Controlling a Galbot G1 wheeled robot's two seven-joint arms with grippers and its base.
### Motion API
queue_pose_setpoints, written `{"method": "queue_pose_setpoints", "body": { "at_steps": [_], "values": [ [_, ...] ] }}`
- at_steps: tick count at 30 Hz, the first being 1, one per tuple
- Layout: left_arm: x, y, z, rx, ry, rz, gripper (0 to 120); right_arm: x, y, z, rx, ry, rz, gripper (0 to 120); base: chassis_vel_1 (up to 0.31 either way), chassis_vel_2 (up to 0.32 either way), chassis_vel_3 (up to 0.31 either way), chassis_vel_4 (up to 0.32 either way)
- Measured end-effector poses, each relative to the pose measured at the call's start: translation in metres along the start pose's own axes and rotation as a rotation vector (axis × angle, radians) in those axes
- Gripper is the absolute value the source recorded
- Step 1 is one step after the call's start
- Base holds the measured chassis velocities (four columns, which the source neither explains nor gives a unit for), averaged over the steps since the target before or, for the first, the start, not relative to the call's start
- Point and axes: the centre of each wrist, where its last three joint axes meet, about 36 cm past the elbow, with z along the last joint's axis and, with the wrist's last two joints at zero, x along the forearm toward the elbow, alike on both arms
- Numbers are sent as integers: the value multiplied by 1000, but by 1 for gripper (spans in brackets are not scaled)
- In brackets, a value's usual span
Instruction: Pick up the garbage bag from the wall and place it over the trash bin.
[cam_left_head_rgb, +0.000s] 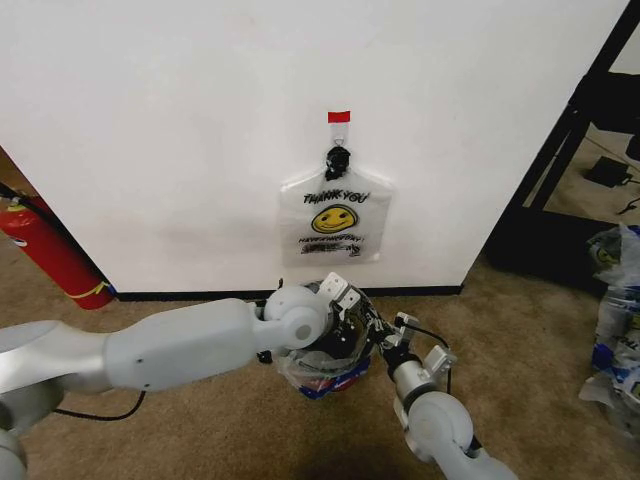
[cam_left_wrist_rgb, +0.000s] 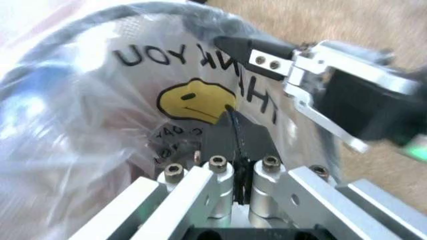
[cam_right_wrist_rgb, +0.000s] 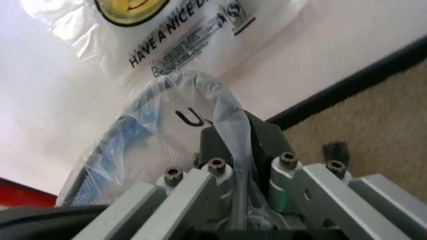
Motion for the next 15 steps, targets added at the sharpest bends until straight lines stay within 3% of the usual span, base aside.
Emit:
{"method": "queue_pose_setpoints", "body": {
  "at_steps": [2, 3, 4, 6, 8, 13, 15],
  "values": [
    [25, 16, 5, 59, -99, -26, 0, -3, 0, 4, -49, 7, 6, 2, 0, 0, 0, 0],
    [27, 17, 6, 67, -109, -30, 0, -4, 0, 5, -53, 8, 6, 2, 0, 0, 0, 0],
    [38, 32, 28, 129, -194, -63, 0, -8, -2, 10, -78, 13, 10, 2, 0, 0, 0, 0],
    [43, 40, 37, 151, -236, -77, 0, -10, -3, 13, -85, 17, 13, 2, 0, 0, 0, 0],
    [63, 57, 51, 222, -346, -125, 0, -16, -7, 23, -94, 27, 28, 2, 0, 0, 0, 0],
    [72, 59, 71, 308, -441, -135, 6, -12, -16, 32, -85, 12, 63, 2, 0, 0, 0, 0],
    [80, 51, 81, 336, -465, -130, 15, -12, -17, 34, -75, 10, 67, 2, 0, 0, 0, 0]
  ]
}}
